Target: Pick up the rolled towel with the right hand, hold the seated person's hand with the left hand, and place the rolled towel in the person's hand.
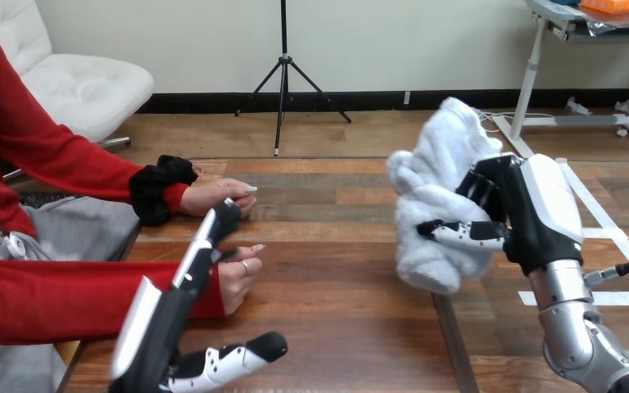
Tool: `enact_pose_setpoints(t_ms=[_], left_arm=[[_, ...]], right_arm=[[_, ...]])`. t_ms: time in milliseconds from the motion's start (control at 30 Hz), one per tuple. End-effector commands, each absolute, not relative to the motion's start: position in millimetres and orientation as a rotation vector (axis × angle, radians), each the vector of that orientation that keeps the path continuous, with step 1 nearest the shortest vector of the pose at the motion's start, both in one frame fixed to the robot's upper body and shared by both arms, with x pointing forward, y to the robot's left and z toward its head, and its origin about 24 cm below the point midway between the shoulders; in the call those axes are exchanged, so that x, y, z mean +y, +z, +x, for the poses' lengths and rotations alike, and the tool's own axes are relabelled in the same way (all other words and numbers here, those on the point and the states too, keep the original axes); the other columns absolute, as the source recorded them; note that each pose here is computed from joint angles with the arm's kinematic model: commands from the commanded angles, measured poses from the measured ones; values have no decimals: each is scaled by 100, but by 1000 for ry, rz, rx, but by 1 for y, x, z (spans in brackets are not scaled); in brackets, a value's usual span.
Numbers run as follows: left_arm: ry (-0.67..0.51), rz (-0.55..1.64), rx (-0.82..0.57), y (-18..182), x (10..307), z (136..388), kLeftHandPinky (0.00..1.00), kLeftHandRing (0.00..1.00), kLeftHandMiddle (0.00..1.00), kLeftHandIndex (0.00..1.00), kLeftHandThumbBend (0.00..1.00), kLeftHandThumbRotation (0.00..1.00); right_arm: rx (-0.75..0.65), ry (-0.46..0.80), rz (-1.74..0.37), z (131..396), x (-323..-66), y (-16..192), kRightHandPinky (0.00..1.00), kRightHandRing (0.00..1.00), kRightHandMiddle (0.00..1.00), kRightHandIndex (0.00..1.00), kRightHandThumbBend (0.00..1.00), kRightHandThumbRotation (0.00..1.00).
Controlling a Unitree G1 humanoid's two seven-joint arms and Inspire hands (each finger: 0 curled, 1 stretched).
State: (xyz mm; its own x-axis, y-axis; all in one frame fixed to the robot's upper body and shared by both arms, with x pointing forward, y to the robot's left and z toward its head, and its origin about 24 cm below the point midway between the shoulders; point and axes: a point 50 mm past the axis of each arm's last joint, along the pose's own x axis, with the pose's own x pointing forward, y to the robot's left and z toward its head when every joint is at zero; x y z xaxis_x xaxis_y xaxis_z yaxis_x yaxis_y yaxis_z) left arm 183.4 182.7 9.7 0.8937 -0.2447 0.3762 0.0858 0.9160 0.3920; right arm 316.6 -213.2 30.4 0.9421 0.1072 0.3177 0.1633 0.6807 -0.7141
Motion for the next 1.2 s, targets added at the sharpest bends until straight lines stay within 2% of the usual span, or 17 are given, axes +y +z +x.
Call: enact_pose_setpoints(t_ms=[0,267,567,1167], left_arm=[[-122,470,-561,37,189,194,88,90,90,91,100,47],[-72,604,-607,51,196,196,85,87,88,87,100,42],[-46,726,-596,63,206,201,83,87,88,88,100,37],[-53,907,-513,78,221,212,79,87,89,91,100,41]], right_arm=[[-517,-49,-812,326,-208,57,12,13,16,14,69,0],[-552,-23,-814,321,-202,54,11,13,16,14,67,0],[-614,14,-797,315,-194,53,10,12,16,14,66,0],[-743,80,-809,308,-181,54,8,11,16,14,68,0]])
